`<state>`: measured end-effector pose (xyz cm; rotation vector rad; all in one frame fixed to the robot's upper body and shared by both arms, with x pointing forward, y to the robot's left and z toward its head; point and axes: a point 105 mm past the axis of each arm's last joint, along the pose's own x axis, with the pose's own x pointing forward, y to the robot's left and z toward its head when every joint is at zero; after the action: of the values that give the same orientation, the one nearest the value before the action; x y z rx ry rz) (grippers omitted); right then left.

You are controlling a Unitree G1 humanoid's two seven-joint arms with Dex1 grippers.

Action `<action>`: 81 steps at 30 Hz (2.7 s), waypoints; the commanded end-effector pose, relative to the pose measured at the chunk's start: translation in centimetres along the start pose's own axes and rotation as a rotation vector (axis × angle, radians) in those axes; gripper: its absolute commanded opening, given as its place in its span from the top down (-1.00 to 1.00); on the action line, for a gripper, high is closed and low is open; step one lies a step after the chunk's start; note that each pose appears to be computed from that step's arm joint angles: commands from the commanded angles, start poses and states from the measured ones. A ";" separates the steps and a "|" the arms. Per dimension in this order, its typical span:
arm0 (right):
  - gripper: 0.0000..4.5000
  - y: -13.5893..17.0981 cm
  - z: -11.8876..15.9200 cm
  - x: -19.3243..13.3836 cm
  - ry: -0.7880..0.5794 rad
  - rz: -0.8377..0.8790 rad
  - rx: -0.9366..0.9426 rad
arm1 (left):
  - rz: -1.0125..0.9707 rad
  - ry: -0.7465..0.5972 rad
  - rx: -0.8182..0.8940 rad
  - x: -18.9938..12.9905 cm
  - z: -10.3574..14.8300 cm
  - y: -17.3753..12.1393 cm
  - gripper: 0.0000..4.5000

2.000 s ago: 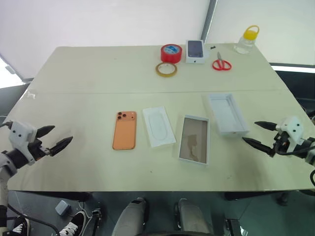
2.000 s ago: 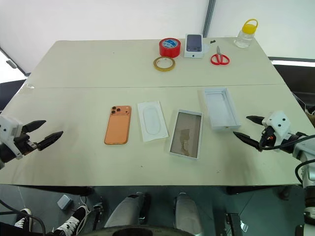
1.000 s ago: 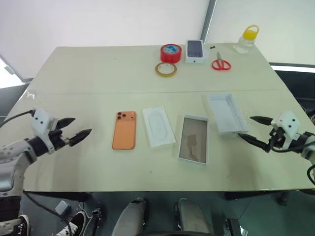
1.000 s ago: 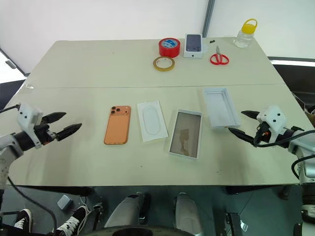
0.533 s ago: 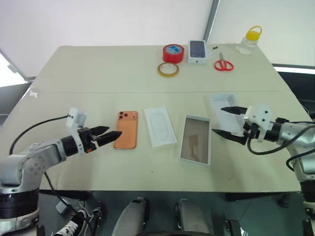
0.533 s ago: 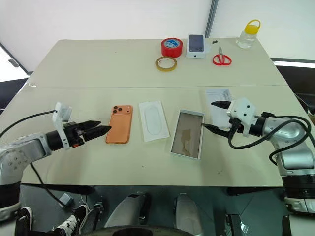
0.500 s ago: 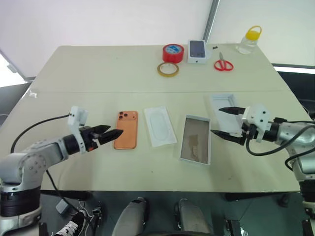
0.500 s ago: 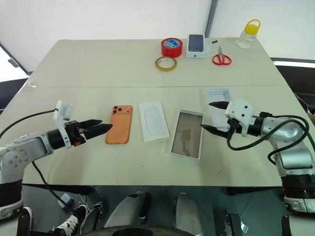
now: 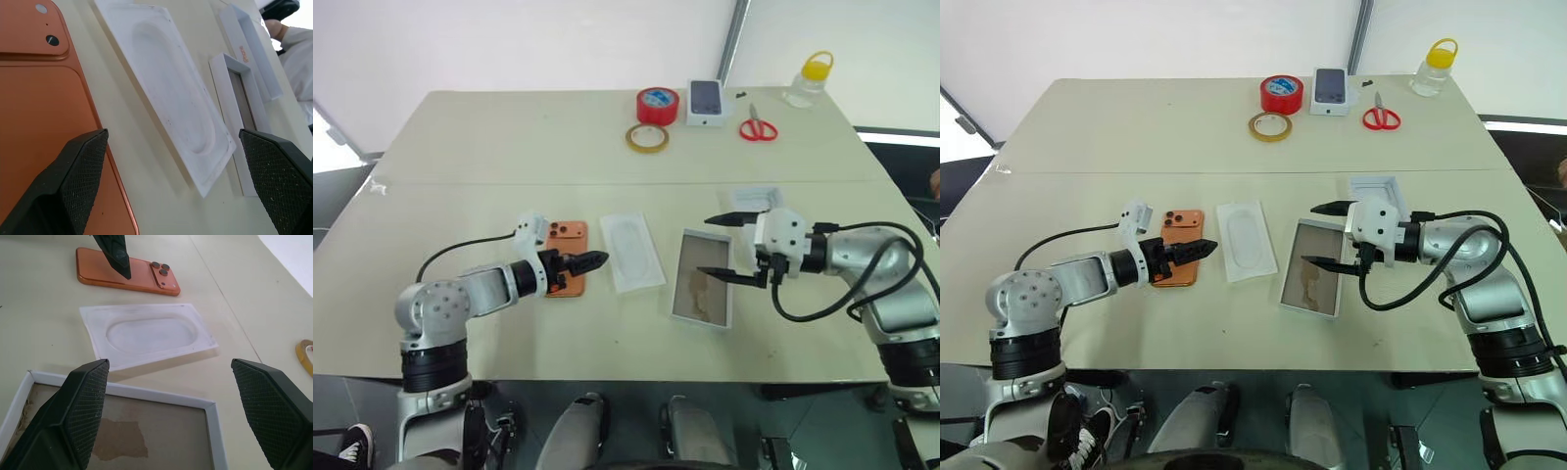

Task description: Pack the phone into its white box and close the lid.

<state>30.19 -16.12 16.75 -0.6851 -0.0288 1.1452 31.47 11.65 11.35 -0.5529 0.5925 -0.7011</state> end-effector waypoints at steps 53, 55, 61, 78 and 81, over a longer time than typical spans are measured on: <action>0.61 6.8 -3.3 1.7 0.149 0.185 0.100 | -0.067 -0.120 -0.052 2.0 2.9 -2.3 1.00; 0.97 6.2 -2.7 1.8 0.128 0.176 0.074 | -0.086 -0.138 -0.093 1.8 3.2 -2.3 1.00; 0.97 4.4 -2.0 3.6 0.078 0.161 -0.022 | -0.210 -0.200 -0.239 1.4 5.5 -3.6 1.00; -0.32 0.8 -0.6 3.8 -0.026 0.074 0.103 | -0.219 -0.189 -0.278 1.6 5.3 -4.3 1.00; -0.51 1.9 -0.1 3.0 -0.032 0.106 0.102 | -0.219 -0.187 -0.284 1.8 5.2 -4.3 1.00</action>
<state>30.73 -13.30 13.48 -0.5726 0.0854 1.2314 34.32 9.05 15.79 -0.9603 0.5171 -0.7345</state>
